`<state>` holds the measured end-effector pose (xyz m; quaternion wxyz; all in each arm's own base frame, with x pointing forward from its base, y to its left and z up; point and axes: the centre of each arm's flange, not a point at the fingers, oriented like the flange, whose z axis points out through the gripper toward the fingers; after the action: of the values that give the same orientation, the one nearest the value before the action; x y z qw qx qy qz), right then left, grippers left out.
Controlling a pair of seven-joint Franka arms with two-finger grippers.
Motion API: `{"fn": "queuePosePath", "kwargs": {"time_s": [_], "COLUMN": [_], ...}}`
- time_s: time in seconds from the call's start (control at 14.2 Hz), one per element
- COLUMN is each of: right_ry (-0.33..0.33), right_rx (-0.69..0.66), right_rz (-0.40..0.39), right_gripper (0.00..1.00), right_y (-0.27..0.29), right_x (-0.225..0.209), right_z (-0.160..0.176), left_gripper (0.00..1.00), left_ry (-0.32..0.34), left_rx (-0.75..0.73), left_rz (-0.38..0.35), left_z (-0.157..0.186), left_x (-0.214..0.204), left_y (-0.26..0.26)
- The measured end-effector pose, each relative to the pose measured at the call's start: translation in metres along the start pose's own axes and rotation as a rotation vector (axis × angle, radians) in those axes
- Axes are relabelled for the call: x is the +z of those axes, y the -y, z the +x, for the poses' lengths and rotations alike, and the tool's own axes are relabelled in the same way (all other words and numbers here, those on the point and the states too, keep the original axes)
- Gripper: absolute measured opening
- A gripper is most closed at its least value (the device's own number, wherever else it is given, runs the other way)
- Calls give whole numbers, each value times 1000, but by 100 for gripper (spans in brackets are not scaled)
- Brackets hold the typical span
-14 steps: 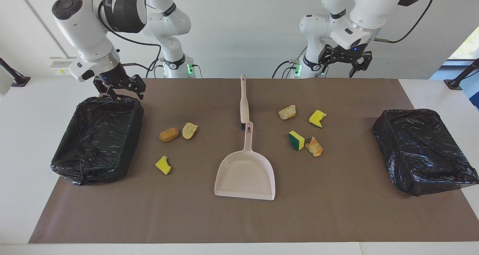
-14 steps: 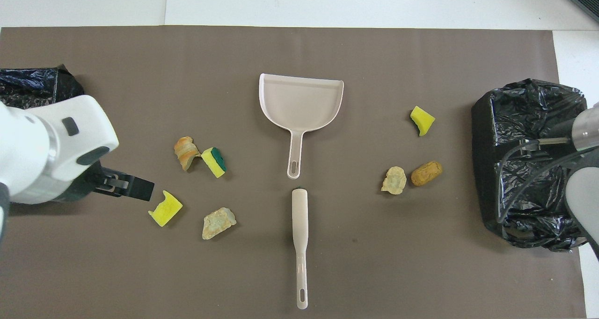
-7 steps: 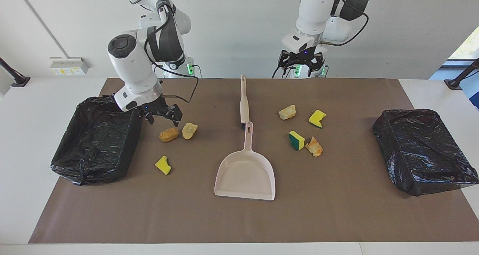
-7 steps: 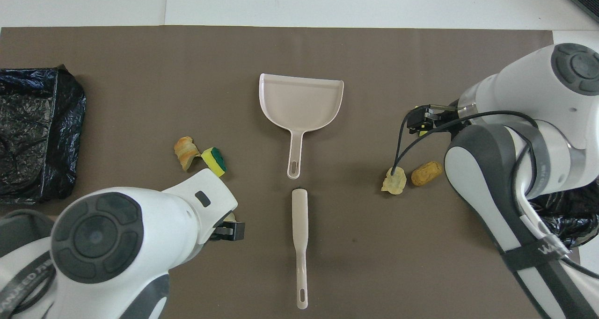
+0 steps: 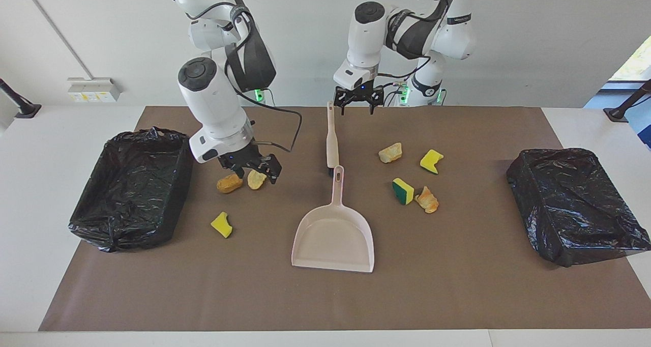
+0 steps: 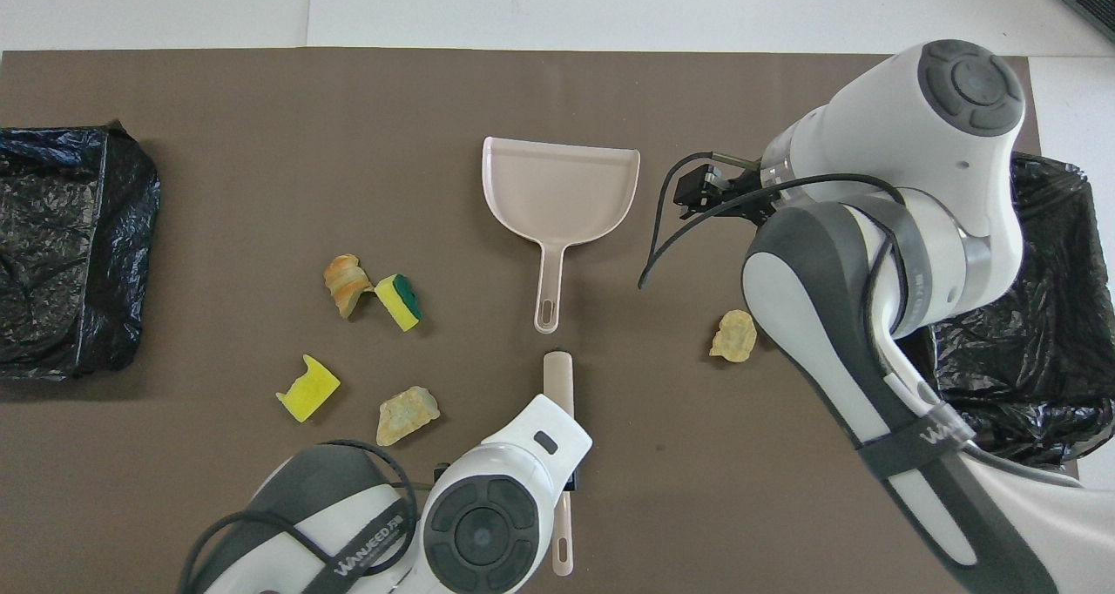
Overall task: Sweep and dump trash in bin
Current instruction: 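Reach the left gripper to the brush while the right gripper reaches the dustpan, then grasp the brush with the left gripper while the right gripper grasps the dustpan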
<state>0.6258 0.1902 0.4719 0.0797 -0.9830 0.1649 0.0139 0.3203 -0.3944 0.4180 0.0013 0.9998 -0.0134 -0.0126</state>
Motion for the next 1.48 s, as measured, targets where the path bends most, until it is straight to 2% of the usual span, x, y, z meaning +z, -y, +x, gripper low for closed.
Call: {"fn": "queuePosePath", "kwargs": {"time_s": [0.21,0.35,0.7,0.77,1.05,1.12,1.48], "right_ry": [48,76,74,73,73,73,74], "right_rx": [64,79,82,82,82,82,78], "right_rz": [16,20,28,28,28,28,29], "right_gripper": [100,100,100,100,100,100,100], "right_y": [35,48,51,51,51,51,53], "right_x": [28,44,43,42,42,42,43], "right_z": [-7,-11,-8,-8,-8,-8,-9], "left_gripper": [100,97,88,79,30,26,26], "left_ry": [1,11,37,39,48,58,126], "left_rx": [5,17,93,98,84,73,-26], "left_rz": [-4,9,50,53,65,79,157], "left_z": [-8,-15,-59,-62,-57,-53,-15], "left_x": [46,58,80,81,82,81,36], "left_y": [-30,-37,-51,-52,-46,-42,15]}}
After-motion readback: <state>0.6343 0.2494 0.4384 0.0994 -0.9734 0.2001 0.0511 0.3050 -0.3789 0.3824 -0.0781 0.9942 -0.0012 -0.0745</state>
